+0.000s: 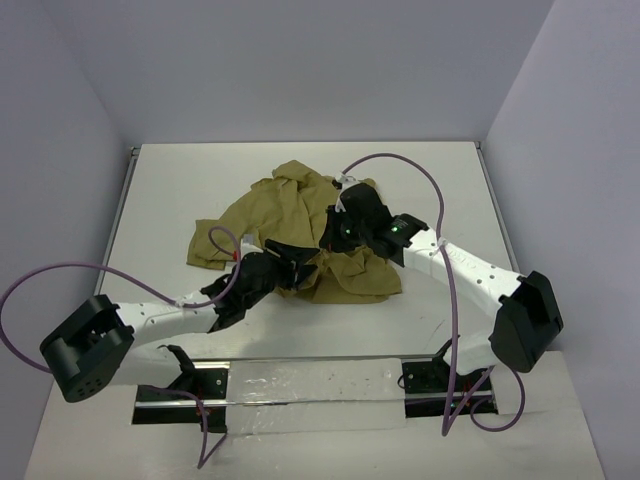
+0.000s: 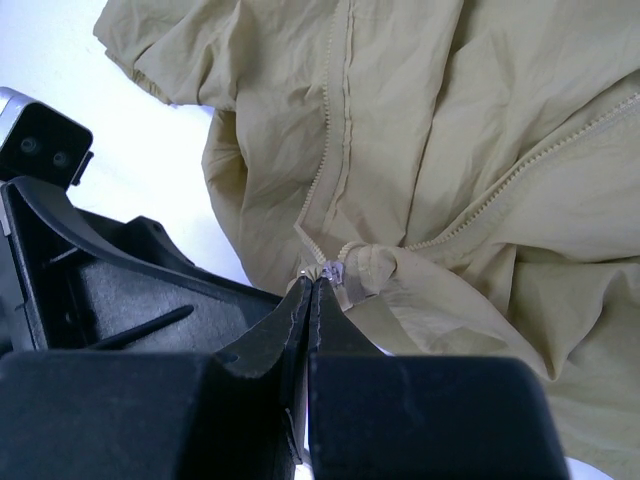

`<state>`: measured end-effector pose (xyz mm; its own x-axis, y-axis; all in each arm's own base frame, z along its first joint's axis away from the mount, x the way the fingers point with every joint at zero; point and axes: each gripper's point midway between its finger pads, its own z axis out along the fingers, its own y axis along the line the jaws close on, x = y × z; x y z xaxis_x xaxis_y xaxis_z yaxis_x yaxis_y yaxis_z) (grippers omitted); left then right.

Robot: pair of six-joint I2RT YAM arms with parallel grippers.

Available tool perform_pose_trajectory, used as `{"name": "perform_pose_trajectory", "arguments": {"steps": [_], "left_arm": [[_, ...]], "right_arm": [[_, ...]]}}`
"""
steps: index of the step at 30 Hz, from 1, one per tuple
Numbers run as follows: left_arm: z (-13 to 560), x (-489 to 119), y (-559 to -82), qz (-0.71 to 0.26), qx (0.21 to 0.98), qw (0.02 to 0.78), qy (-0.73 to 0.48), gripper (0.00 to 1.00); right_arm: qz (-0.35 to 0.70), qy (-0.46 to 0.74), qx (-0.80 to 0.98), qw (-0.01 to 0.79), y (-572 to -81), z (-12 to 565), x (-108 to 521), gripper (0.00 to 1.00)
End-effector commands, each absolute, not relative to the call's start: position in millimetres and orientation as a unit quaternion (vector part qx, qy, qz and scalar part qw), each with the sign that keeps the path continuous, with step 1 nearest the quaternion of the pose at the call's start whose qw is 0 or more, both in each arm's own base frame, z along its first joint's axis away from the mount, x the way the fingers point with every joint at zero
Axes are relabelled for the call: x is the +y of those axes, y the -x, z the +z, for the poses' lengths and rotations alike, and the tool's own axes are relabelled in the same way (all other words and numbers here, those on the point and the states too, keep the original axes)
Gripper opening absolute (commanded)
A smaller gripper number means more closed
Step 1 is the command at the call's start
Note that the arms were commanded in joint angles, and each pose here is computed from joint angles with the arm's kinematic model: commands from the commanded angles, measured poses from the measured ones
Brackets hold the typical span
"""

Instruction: Zip up the jacket

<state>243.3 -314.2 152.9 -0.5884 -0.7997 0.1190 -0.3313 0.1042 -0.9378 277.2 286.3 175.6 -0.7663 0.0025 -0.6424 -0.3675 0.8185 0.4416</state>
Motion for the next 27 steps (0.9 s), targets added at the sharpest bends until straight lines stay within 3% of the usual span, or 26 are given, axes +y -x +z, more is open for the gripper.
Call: {"name": "perform_pose_trajectory", "arguments": {"steps": [1,7,14,27], "left_arm": [[173.9,-315.9,-255.7,-0.547,0.687,0.232,0.419,0.58],[180.1,-312.4,-262.5,-0.541,0.682,0.251,0.424,0.53],[182.6,-313.2,-265.7,-0.544,0.679,0.260,0.420,0.39],[188.0,-327.6,-268.6,-0.557,0.685,0.257,0.393,0.41]], "right_arm": [[0.296,0.093,0.882,0.355,-281.9,195.3,284.0,0.00],[0.299,0.095,0.881,0.354,-280.9,197.0,284.6,0.00],[0.296,0.098,0.882,0.352,-280.3,195.5,284.1,0.00],[0.302,0.104,0.881,0.349,-279.0,197.2,287.0,0.00]]}}
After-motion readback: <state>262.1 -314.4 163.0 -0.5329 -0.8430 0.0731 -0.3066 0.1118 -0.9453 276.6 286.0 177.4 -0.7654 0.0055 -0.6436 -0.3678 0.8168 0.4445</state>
